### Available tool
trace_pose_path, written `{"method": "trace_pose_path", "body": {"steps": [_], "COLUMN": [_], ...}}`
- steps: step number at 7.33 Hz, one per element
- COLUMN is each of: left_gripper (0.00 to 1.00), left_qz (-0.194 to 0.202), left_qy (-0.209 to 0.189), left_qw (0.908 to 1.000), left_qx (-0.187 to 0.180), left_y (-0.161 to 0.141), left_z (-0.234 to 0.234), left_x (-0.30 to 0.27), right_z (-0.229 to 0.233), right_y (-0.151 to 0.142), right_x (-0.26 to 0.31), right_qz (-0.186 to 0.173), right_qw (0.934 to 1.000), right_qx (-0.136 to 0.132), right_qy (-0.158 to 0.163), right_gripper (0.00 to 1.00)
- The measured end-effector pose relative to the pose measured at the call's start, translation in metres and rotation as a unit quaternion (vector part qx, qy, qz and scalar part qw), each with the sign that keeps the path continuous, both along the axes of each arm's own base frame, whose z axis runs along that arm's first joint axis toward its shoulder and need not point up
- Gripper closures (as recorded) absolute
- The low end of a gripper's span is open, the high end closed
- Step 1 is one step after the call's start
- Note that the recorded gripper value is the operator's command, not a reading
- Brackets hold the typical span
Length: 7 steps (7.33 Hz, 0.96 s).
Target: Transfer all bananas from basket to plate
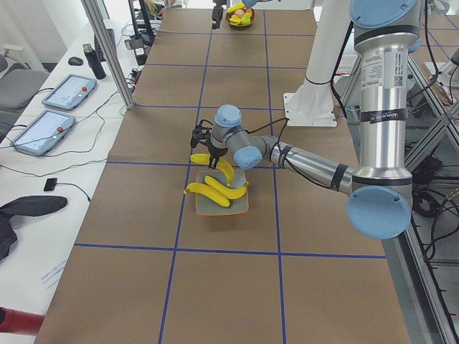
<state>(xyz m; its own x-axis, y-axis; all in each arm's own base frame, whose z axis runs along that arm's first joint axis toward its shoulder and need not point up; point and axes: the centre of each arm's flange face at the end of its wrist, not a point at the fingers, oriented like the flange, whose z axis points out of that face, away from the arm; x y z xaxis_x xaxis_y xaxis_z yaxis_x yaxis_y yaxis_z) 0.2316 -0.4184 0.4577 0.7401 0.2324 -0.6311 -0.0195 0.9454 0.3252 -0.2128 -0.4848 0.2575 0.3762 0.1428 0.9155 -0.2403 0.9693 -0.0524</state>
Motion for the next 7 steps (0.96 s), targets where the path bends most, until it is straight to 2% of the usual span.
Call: {"method": "trace_pose_path", "body": {"steps": [3,7], "left_gripper": [1.0,1.0], "left_qz": [0.019,0.029], "left_qy": [-0.101,-0.162], "left_qw": [0.9948,0.9864], "left_qx": [-0.001,0.005], "left_y": [0.026,0.024], "left_z": [-0.011,-0.011], "left_x": [0.025,0.062], "right_z": [0.008,0.017], "right_y": [-0.001,-0.003], "right_x": [0.003,0.014], "right_qz": [0.004,0.014], "right_qw": [1.0,0.9998], "right_qx": [-0.006,-0.01], "right_qy": [0.005,0.009], "right_gripper": [0.0,0.0]}}
